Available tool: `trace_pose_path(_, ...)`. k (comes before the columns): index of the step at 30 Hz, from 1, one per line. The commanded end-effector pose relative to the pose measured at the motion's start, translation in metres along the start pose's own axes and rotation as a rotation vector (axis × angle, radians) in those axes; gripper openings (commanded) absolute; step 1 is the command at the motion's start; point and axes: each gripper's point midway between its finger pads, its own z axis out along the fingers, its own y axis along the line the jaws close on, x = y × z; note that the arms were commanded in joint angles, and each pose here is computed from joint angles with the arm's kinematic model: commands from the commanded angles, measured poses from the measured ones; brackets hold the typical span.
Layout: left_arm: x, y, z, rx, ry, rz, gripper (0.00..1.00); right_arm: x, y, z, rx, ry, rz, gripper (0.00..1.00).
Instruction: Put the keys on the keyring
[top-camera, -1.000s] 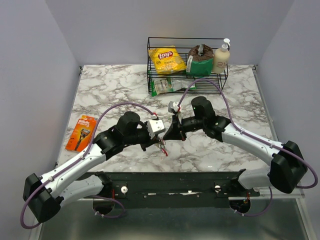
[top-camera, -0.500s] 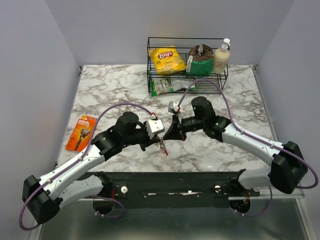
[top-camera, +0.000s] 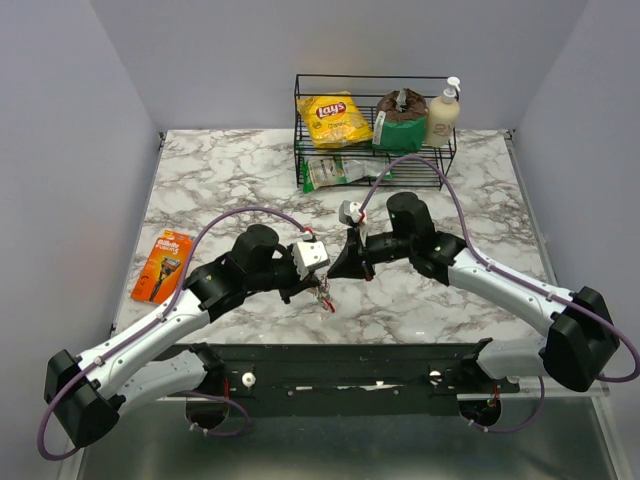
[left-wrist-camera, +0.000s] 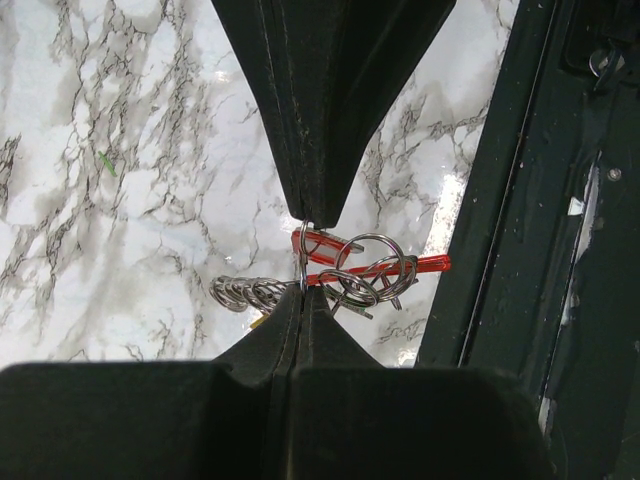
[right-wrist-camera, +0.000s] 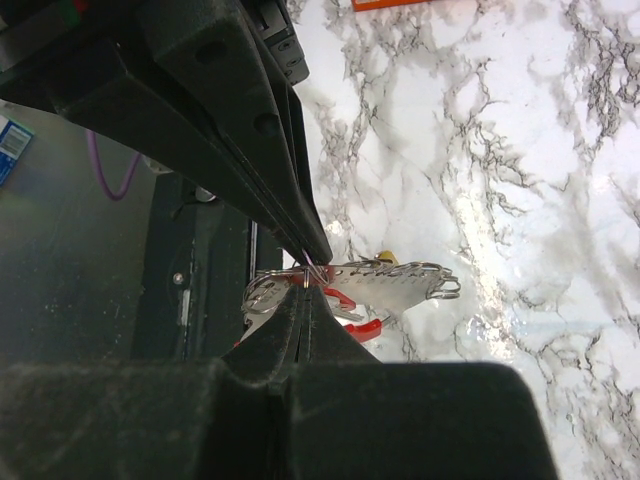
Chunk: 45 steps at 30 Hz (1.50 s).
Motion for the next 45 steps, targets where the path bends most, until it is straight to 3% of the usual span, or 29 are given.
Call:
trace_pose_path(1, -0.009, 0.002, -0.001, -0.012, -0.029, 0.032, 0.0, -0.014, 0.004, 0.001, -0.031, -0.025, -0.038, 0.01)
trace_pose_path(45, -0.014, -0.007, -0.005, 0.012, -0.057, 0.047, 0.0, 0.002, -0.005, 0.009, -0.023, 0.009, 0.007, 0.01)
